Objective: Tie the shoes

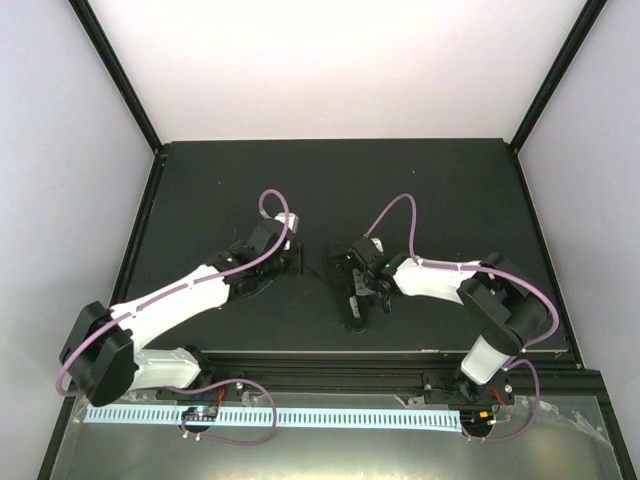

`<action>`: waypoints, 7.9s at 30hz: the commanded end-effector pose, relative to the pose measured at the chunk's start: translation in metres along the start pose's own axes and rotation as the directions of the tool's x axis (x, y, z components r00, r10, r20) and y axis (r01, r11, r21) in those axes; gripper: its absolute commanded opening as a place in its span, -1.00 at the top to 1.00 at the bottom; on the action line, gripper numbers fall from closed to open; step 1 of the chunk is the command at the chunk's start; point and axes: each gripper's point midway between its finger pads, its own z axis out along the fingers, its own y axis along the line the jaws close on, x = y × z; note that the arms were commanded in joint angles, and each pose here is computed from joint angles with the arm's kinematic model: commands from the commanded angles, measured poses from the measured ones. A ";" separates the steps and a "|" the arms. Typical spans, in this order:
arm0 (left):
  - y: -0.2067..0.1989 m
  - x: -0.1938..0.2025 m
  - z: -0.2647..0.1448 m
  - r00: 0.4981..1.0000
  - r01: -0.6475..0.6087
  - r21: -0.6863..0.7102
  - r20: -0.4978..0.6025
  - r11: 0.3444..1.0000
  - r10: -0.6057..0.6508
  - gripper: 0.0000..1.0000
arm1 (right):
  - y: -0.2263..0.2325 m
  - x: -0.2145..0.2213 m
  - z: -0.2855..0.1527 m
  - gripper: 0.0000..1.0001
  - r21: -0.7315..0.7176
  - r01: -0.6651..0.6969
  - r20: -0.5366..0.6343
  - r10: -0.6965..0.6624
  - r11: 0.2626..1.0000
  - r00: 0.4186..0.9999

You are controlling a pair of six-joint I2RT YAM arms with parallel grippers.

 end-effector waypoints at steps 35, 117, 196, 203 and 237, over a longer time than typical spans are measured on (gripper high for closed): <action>-0.033 -0.080 -0.094 0.963 -0.225 0.465 0.241 0.857 0.122 0.97 | -0.111 -0.078 -0.233 0.97 -0.112 -0.220 0.510 0.246 0.969 0.824; -0.134 0.080 0.115 0.620 -0.511 0.393 -0.448 0.765 0.644 0.09 | -0.077 -0.037 -0.225 0.97 -0.451 -0.137 0.530 0.388 0.882 0.754; -0.022 0.101 0.054 0.924 -0.097 0.012 -0.371 0.995 0.095 0.40 | -0.053 0.041 -0.166 0.97 -0.466 -0.249 0.114 0.337 0.849 0.934; -0.055 0.057 0.031 0.942 -0.209 0.149 -0.236 0.966 0.240 0.11 | -0.038 0.068 -0.150 0.97 -0.478 -0.346 -0.096 0.343 0.807 0.934; -0.126 0.106 0.129 0.457 -0.785 0.190 -0.465 0.590 0.758 0.22 | -0.038 0.081 -0.158 0.97 -0.484 -0.371 -0.137 0.350 0.793 0.927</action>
